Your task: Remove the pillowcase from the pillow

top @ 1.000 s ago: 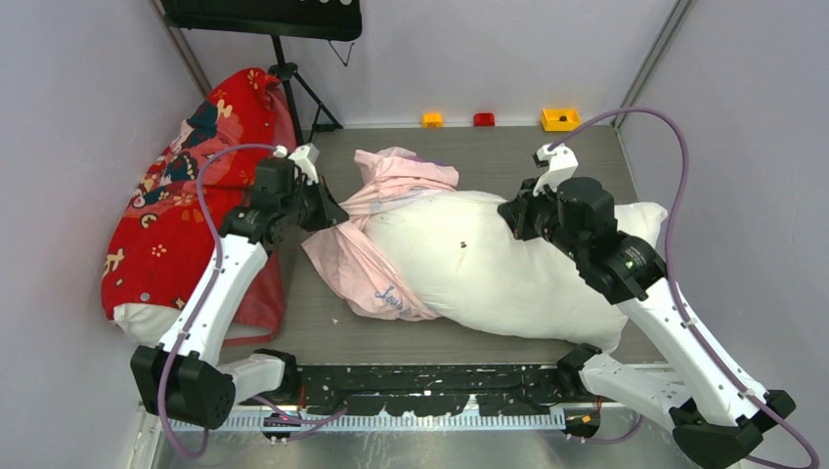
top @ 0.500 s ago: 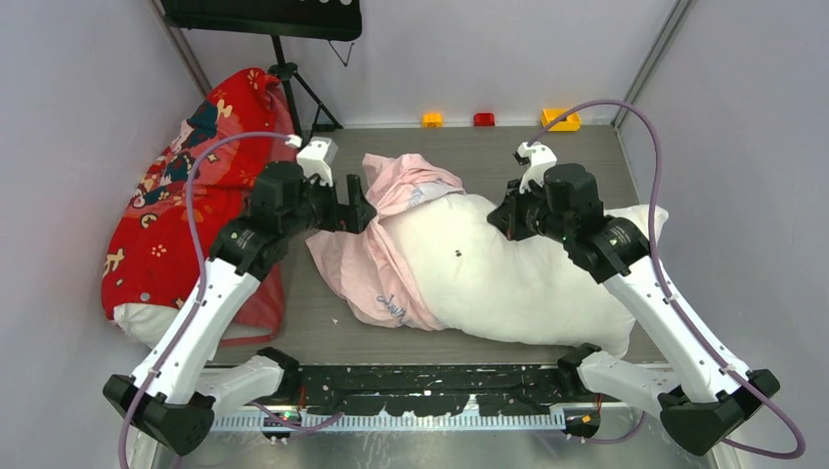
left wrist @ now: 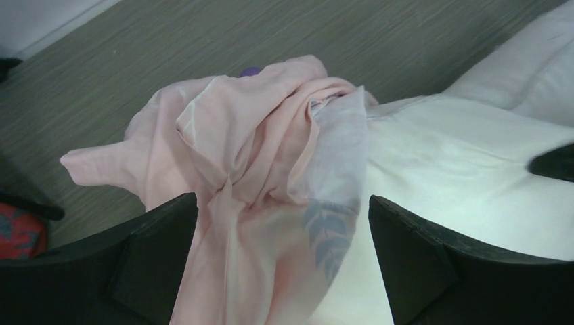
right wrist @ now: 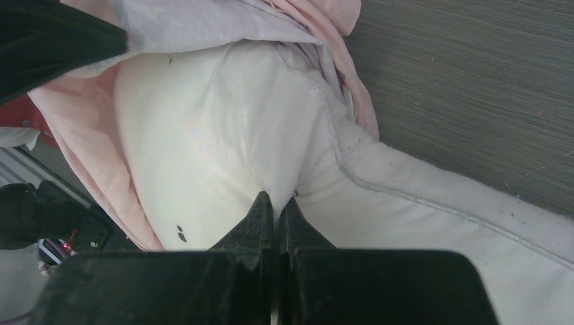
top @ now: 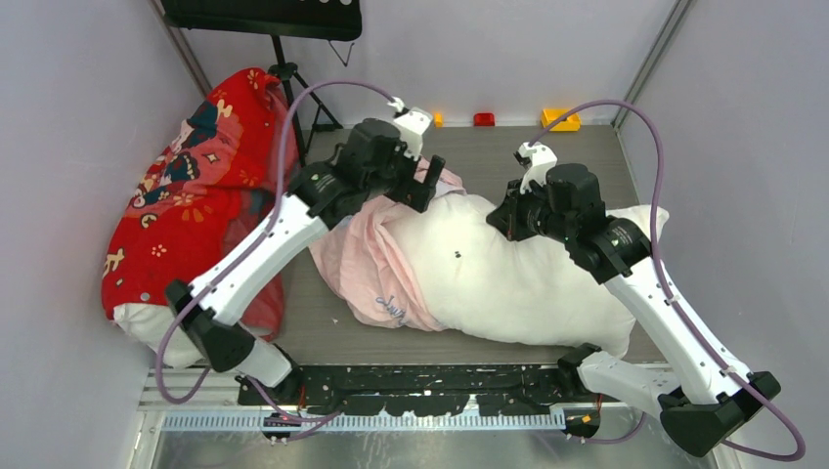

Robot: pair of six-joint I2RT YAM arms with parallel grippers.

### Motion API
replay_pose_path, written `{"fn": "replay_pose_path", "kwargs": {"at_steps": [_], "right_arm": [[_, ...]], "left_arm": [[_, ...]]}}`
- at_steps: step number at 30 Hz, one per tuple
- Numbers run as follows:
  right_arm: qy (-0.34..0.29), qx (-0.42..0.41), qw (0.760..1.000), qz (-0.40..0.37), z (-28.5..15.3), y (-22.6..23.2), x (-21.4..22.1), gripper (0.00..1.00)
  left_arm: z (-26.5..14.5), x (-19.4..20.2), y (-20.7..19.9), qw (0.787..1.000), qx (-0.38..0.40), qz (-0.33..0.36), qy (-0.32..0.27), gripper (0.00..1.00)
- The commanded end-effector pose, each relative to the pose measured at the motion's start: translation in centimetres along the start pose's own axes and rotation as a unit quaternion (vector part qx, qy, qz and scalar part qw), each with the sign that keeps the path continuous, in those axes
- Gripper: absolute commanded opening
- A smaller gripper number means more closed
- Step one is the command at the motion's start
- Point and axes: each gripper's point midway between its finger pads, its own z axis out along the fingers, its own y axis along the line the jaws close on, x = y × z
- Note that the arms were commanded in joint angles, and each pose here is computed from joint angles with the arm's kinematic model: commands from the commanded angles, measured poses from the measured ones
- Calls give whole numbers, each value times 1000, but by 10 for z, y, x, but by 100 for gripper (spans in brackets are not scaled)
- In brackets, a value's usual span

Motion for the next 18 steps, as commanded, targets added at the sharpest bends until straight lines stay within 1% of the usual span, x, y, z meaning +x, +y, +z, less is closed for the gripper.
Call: {"fn": "replay_pose_path", "kwargs": {"at_steps": [1, 5, 7, 9, 12, 16, 18], "right_arm": [[-97, -49, 994, -8, -20, 25, -54, 0], [-100, -48, 994, -9, -23, 25, -54, 0], [-102, -45, 994, -10, -26, 24, -54, 0], [-107, -41, 993, -10, -30, 23, -54, 0], [-119, -36, 992, -12, -38, 21, -54, 0], [-136, -30, 990, -16, -50, 18, -53, 0], [-143, -27, 989, -17, -55, 17, -51, 0]], "left_arm": [[21, 27, 19, 994, -61, 42, 80, 100], [38, 44, 41, 985, -120, 44, 114, 100], [44, 53, 59, 982, -136, 19, 128, 98], [46, 63, 87, 977, -158, -28, 143, 92], [38, 81, 142, 960, -209, -100, 156, 80], [23, 100, 195, 942, -252, -170, 140, 69], [14, 112, 216, 933, -263, -202, 138, 66]]}}
